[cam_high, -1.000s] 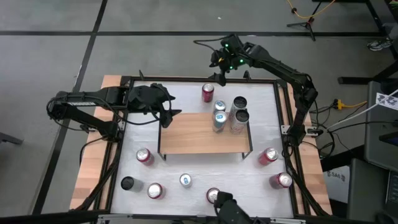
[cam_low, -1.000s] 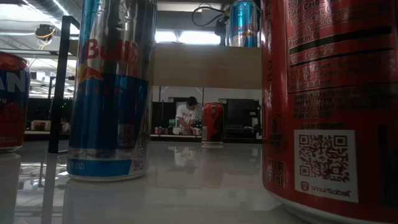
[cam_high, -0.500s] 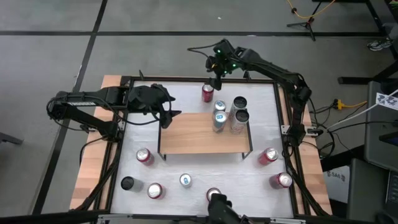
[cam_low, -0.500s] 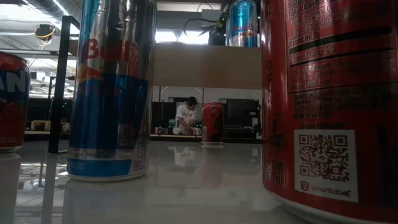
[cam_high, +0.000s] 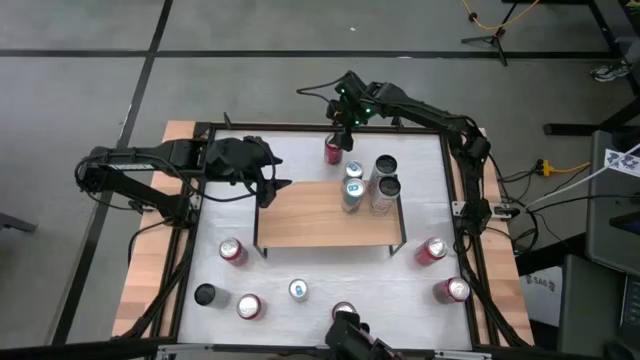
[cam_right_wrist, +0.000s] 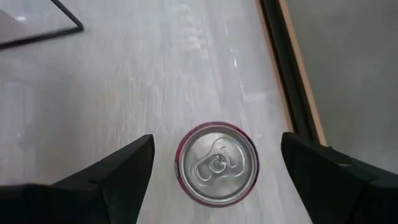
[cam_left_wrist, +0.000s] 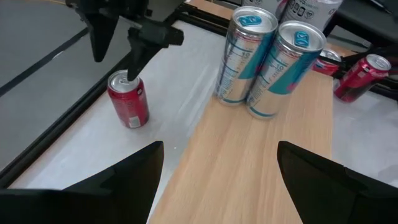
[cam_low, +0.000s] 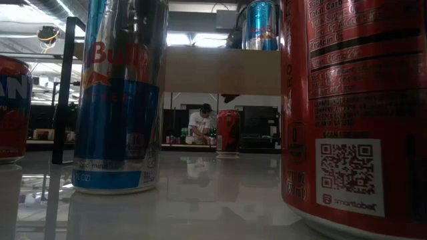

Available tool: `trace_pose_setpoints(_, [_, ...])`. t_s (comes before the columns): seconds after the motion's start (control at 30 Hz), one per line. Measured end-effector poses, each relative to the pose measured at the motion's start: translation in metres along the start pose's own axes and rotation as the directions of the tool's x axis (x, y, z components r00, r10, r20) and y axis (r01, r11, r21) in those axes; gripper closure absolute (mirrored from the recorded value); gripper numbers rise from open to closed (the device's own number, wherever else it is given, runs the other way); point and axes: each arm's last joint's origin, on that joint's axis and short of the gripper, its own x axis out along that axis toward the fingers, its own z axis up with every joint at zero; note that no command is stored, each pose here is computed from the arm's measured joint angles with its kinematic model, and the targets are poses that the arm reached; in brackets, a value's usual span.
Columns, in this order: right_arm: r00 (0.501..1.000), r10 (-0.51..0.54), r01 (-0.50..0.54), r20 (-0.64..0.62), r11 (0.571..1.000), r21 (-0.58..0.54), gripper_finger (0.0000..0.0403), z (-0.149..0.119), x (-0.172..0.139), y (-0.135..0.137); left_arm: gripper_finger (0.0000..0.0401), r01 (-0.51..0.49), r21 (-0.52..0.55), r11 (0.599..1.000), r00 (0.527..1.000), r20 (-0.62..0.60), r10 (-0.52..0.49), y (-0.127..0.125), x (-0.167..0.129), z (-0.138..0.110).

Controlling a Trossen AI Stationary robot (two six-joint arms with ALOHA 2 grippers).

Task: Place canned beverage on shelf
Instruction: Put the top red-black soda can on the shelf

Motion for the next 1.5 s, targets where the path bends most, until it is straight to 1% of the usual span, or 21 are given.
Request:
trace_pose_setpoints(0.13, [1.000, 0.007, -0.008, -0.021, 1.000, -0.013, 0.0063, 0.000, 0.009, 0.003, 0.0094, -0.008, 0.007, 1.000, 1.000, -0.023, 0.009, 0.001, 0.000, -0.002])
trace_pose_setpoints(0.2, [0.999, 0.001, -0.002, -0.033, 0.999, -0.036, 0.0063, 0.000, 0.014, 0.007, 0.0094, -0.013, 0.011, 1.000, 0.999, -0.035, 0.013, 0.001, 0.000, -0.003])
trace_pose_setpoints(0.4, [0.990, -0.113, 0.108, -0.086, 0.992, -0.063, 0.0063, 0.001, 0.018, 0.012, 0.0094, -0.014, 0.011, 1.000, 0.999, -0.038, 0.014, 0.001, 0.000, -0.004])
trace_pose_setpoints(0.87, [0.990, -0.099, 0.094, -0.103, 0.994, -0.054, 0.0063, 0.001, 0.021, 0.016, 0.0094, -0.014, 0.012, 1.000, 0.999, -0.038, 0.014, 0.001, 0.000, -0.004])
trace_pose_setpoints(1.1, [0.990, -0.095, 0.092, -0.106, 0.995, -0.032, 0.0063, 0.000, 0.023, 0.016, 0.0094, -0.014, 0.013, 1.000, 0.999, -0.038, 0.014, 0.001, 0.000, -0.004])
trace_pose_setpoints(1.37, [0.986, -0.082, 0.079, -0.146, 0.997, -0.023, 0.0063, -0.017, 0.039, 0.017, 0.0094, -0.014, 0.013, 1.000, 0.999, -0.038, 0.014, 0.001, 0.000, -0.004])
trace_pose_setpoints(1.5, [0.988, -0.089, 0.086, -0.125, 0.996, -0.026, 0.0063, -0.022, 0.048, 0.015, 0.0094, -0.014, 0.013, 1.000, 0.999, -0.038, 0.014, 0.001, 0.000, -0.004])
